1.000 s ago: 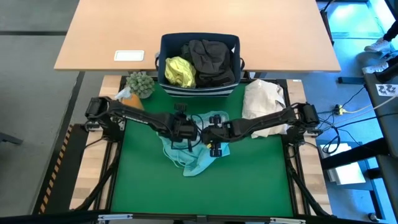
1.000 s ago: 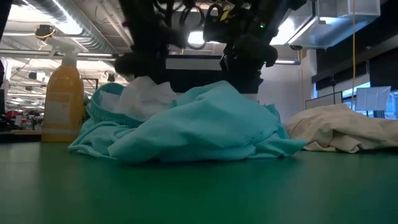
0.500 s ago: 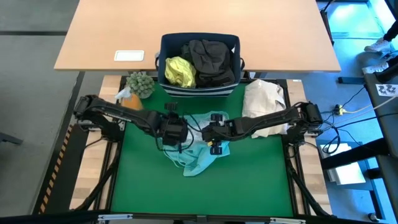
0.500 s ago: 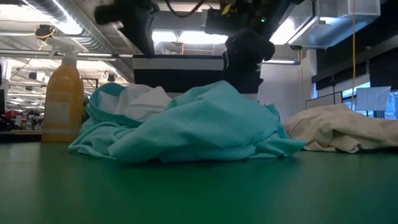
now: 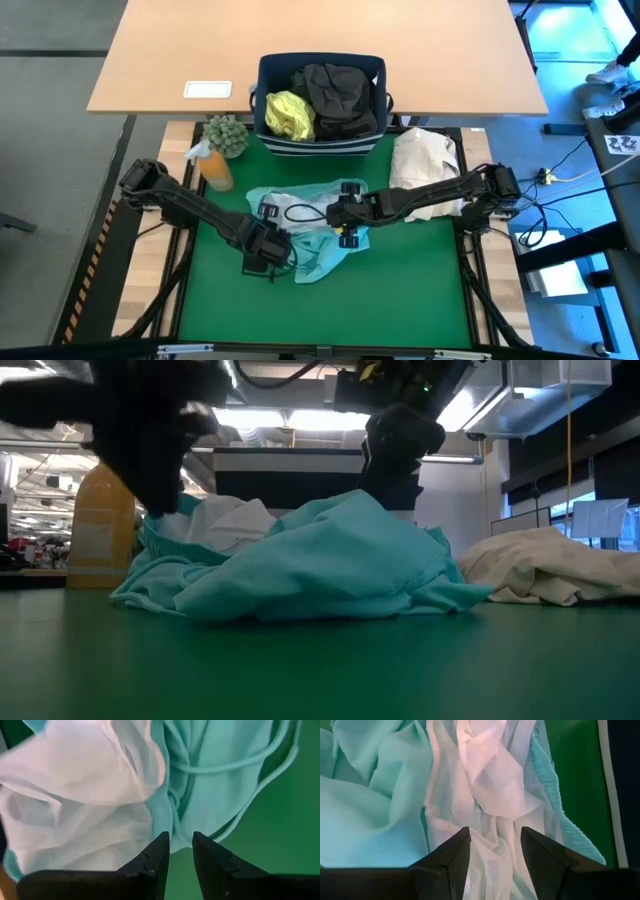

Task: Fold laundry
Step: Fold the blue shorts

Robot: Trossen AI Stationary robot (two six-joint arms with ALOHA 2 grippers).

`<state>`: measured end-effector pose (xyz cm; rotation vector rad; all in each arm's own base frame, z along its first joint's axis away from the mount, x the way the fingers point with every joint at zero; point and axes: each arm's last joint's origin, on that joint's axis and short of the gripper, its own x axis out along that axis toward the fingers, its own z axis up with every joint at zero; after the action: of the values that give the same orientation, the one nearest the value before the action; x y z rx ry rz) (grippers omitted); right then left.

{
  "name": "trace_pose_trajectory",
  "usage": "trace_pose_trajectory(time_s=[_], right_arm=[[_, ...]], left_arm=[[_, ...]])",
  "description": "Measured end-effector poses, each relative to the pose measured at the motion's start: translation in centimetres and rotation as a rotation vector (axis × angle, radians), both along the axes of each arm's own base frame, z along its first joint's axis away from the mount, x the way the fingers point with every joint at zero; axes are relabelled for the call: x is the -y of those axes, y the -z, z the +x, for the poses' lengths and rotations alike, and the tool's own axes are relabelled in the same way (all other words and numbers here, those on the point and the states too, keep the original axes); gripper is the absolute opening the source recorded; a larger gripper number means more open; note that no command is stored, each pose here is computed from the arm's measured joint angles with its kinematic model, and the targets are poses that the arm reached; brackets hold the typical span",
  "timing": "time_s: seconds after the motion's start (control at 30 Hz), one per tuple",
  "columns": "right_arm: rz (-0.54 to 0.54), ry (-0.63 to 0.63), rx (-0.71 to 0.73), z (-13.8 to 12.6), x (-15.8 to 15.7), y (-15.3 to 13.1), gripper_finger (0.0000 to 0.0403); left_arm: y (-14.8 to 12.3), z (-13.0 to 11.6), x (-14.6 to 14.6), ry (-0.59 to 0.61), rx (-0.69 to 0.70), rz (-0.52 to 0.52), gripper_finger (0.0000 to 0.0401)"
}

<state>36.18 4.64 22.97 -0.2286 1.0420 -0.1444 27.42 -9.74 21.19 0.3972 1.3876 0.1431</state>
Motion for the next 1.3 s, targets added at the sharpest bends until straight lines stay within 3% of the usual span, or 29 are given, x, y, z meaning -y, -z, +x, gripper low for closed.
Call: trace_pose_trajectory(time_s=[0.13,0.3,0.43,0.73,0.9,1.3], right_arm=[[-0.008,0.003,-0.009,-0.1,0.0,0.0,0.0175],[-0.133,0.078,-0.08,-1.8,0.7,-0.9,0.0175],[-0.121,0.105,-0.041,-3.1,0.6,-2.9,0.0175],[-0.122,0.01,0.021,-5.7,-1.8,-5.9,0.0175],[-0.158,-0.05,-0.028,-6.6,-3.6,-5.7,0.0175],[-0.179,-0.09,-0.029,-8.6,-4.9,-5.0,0.0175]], left_arm=[[1.5,0.0,-1.1,0.006,-0.014,-0.028,0.0084],[2.5,-0.1,-2.6,-0.016,-0.053,-0.017,0.0084],[3.2,-0.3,-3.8,-0.029,-0.08,-0.014,0.0084],[4.4,-0.3,-4.7,-0.011,-0.074,-0.053,0.0068],[3.2,0.3,-4.3,0.007,-0.038,-0.05,0.0009],[-3.5,1.5,-2.2,0.084,0.064,-0.058,0.0002]])
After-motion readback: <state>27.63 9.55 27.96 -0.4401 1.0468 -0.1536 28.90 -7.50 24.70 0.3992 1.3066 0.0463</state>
